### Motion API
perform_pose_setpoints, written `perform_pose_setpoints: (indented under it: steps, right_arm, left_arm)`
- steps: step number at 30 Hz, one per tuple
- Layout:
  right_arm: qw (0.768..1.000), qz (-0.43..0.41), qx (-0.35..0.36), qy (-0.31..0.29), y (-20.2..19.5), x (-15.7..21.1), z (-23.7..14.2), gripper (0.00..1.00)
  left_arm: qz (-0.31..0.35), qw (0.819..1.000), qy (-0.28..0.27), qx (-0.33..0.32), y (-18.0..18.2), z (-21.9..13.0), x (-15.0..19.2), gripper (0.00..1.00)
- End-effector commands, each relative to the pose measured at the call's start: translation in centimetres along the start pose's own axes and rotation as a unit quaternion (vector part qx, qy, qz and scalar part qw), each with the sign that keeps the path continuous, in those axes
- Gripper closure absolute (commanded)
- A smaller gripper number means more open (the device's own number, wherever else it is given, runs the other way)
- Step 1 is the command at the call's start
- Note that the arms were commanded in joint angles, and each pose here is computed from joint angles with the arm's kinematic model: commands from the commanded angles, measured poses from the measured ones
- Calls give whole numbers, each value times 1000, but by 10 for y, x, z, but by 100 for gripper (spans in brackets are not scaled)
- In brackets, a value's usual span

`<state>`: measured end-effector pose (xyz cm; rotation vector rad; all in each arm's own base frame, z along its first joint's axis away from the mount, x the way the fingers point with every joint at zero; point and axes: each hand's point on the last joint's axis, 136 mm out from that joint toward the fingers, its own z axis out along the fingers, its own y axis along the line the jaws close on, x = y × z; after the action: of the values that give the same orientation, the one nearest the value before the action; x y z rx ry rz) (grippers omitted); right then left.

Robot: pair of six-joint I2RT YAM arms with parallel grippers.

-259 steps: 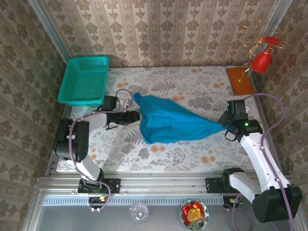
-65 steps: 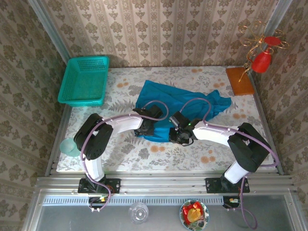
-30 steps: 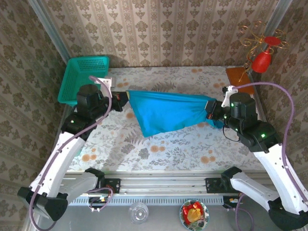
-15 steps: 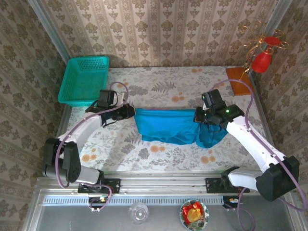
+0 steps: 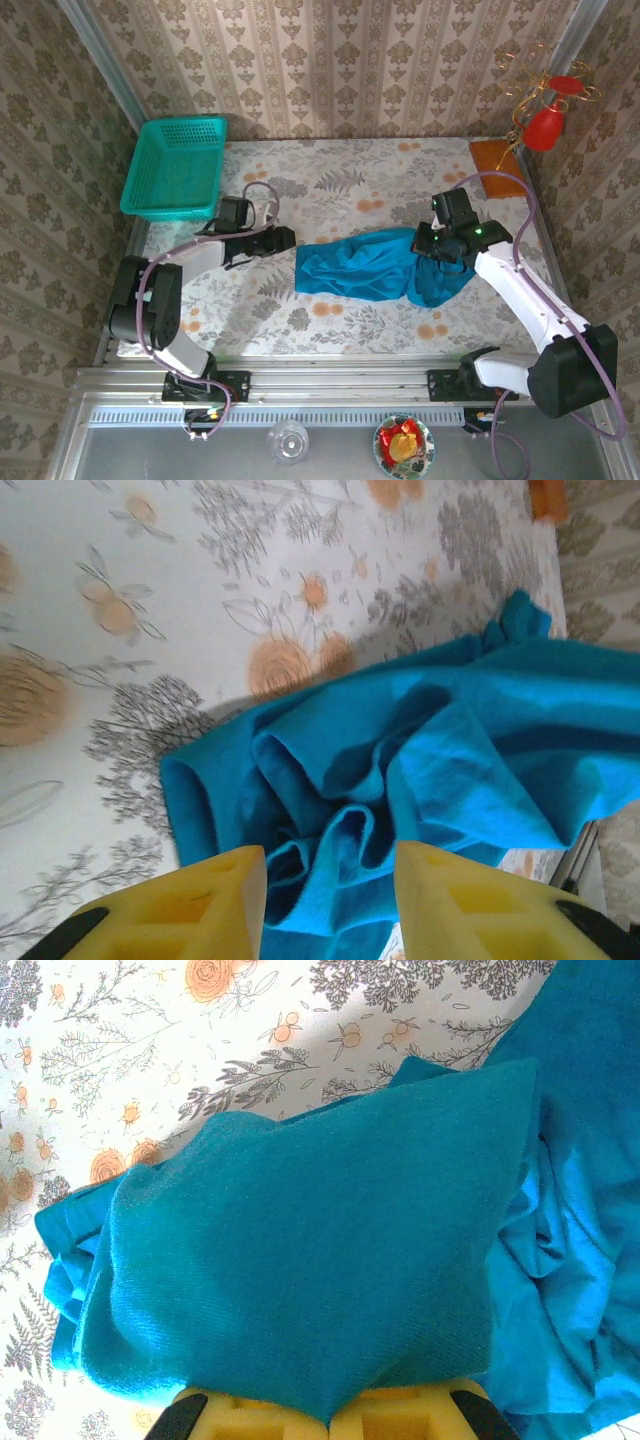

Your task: Fold the inside-out t-shirt

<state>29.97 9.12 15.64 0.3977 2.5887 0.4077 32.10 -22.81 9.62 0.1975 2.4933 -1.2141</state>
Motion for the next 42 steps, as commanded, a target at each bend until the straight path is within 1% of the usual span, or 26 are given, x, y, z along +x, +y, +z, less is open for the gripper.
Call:
perform_pose_setpoints:
  steps: [1, 4, 6, 7, 9, 11, 14, 20, 22, 25, 31, 33, 36, 37, 41, 42]
  right_arm:
    - [1000, 9, -4, 9, -1, 3, 6, 100]
    - [1000, 9, -2, 10, -3, 3, 6, 100]
    - [1000, 9, -2, 10, -4, 3, 5, 100]
    - [1000, 9, -2, 10, -4, 3, 5, 100]
    - [1000, 10, -2, 9, -5, 3, 4, 100]
    - [1000, 10, -3, 7, -5, 2, 1, 100]
    - [1000, 10, -5, 3, -4, 0, -3, 100]
    - [1000, 10, -5, -6, -5, -1, -9, 100]
    - [1000, 11, -4, -6, -6, 0, -10, 100]
    - [1000, 11, -3, -10, -8, -1, -12, 100]
    - [1000, 13, -6, -13, -7, -2, -13, 100]
    - [1000, 13, -7, -14, -7, -2, -14, 100]
    - [1000, 16, -8, -16, -7, -3, -15, 100]
    - [1000, 16, -10, -18, -6, -3, -17, 100]
    - [999, 16, -15, -30, -3, -9, -26, 100]
    - [999, 16, -18, -35, 0, -12, -31, 100]
  left_arm:
    - [72, 997, 27, 23, -23, 15, 4, 59]
    - [161, 984, 71, -2, -35, 27, 17, 57]
    - [245, 964, 98, -24, -46, 35, 28, 56]
    - [272, 956, 108, -26, -50, 37, 32, 56]
    - [312, 940, 136, -14, -57, 41, 41, 56]
    - [329, 931, 157, -8, -59, 45, 44, 56]
    - [335, 924, 185, -7, -57, 51, 46, 58]
    - [315, 923, 218, -17, -43, 66, 47, 60]
    - [309, 923, 229, -7, -43, 69, 53, 61]
    - [303, 922, 240, 2, -43, 71, 60, 63]
    - [292, 924, 248, -4, -37, 72, 68, 64]
    - [293, 925, 243, -6, -36, 71, 68, 69]
    - [296, 926, 235, 3, -42, 69, 66, 80]
    - [294, 927, 233, 20, -49, 69, 67, 83]
    - [295, 931, 209, 45, -67, 64, 60, 100]
    - [293, 934, 197, 51, -73, 61, 55, 100]
